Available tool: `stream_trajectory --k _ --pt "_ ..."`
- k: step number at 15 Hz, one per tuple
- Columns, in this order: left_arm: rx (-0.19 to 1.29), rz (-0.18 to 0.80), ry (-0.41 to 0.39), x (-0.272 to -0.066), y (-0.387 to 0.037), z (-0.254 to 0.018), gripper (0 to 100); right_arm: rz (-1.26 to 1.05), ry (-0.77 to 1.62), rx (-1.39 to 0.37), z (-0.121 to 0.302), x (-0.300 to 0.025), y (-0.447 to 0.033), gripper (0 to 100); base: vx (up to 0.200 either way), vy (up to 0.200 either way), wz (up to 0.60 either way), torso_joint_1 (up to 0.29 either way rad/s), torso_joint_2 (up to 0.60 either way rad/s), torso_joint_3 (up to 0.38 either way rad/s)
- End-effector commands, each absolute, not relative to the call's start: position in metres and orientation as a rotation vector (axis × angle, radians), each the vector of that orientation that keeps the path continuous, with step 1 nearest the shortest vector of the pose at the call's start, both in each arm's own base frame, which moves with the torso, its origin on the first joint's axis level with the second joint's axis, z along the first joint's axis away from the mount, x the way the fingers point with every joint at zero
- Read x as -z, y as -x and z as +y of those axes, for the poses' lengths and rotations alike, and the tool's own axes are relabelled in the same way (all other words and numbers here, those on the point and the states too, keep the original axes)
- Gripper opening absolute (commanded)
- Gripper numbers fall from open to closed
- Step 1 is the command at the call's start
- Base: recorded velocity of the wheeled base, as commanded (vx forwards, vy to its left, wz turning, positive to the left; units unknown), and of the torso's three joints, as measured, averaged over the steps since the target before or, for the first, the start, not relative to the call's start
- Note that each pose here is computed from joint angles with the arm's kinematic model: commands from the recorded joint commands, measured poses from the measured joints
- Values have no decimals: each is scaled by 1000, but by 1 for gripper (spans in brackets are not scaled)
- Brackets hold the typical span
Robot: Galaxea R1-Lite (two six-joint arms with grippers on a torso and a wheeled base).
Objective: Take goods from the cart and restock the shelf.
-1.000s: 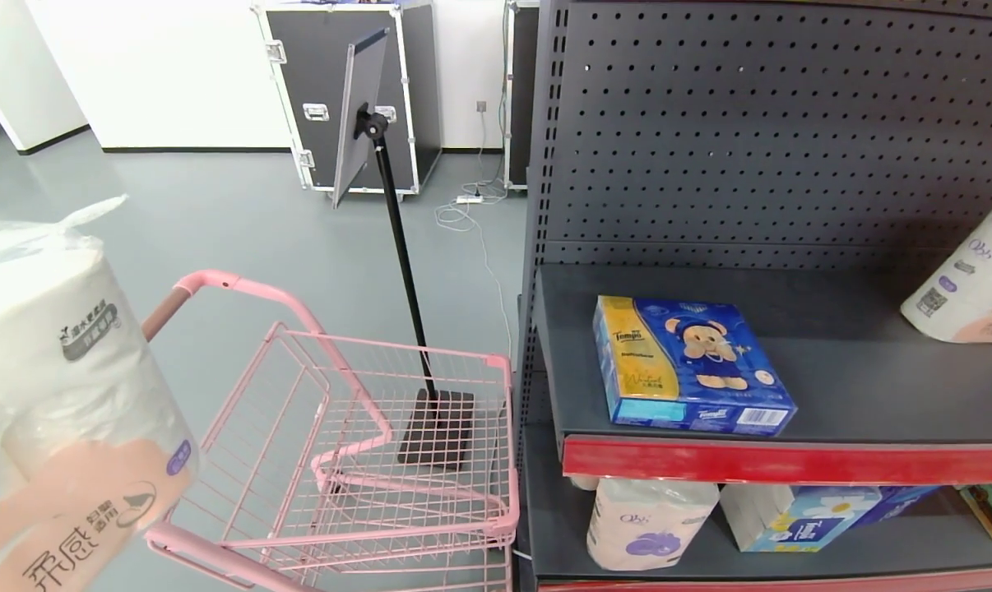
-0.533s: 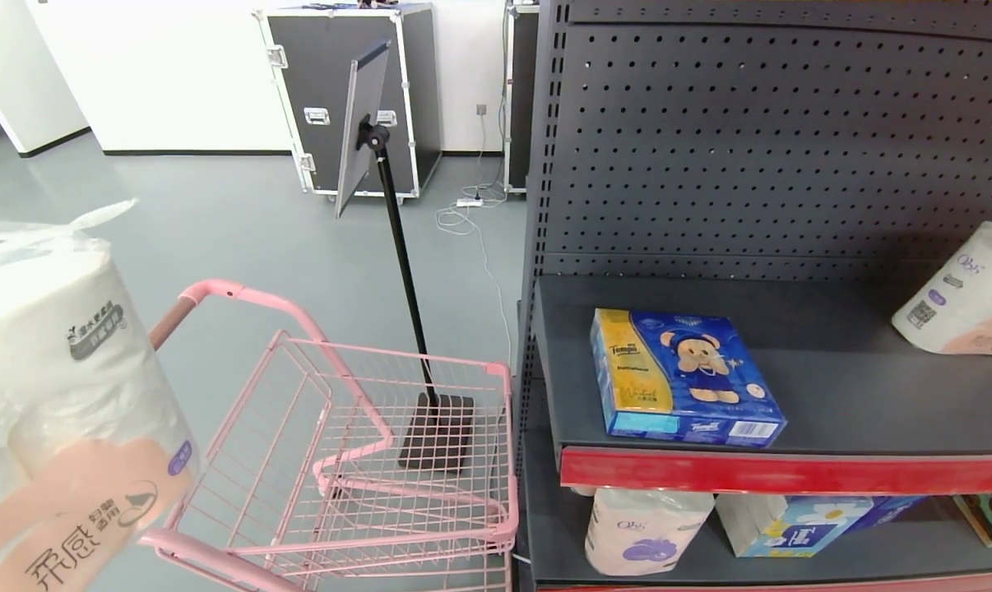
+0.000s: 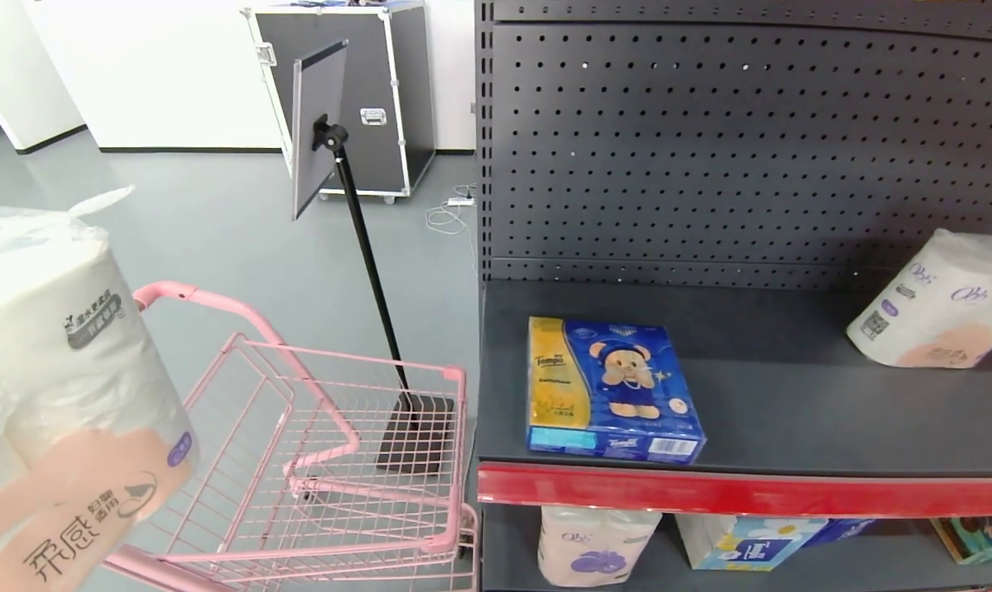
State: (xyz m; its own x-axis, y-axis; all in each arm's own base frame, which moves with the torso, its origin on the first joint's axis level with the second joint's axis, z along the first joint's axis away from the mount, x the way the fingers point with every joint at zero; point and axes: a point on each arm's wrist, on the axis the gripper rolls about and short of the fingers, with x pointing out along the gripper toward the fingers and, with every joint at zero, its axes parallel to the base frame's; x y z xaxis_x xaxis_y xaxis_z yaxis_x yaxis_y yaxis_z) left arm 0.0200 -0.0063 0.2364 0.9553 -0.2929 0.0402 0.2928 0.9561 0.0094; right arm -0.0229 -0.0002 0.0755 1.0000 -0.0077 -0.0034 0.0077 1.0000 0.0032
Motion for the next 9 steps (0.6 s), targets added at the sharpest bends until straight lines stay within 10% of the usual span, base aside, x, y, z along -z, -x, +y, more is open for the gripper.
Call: stream_trajectory --k 1,9 --pt "297 -39 -4 -238 -22 -7 0 3 -3 8 0 -75 23 100 0 -200 0 7 -2 2" --pt "302 -27 -6 -243 -29 -8 0 5 -3 6 0 -75 23 100 0 -200 0 5 3 4"
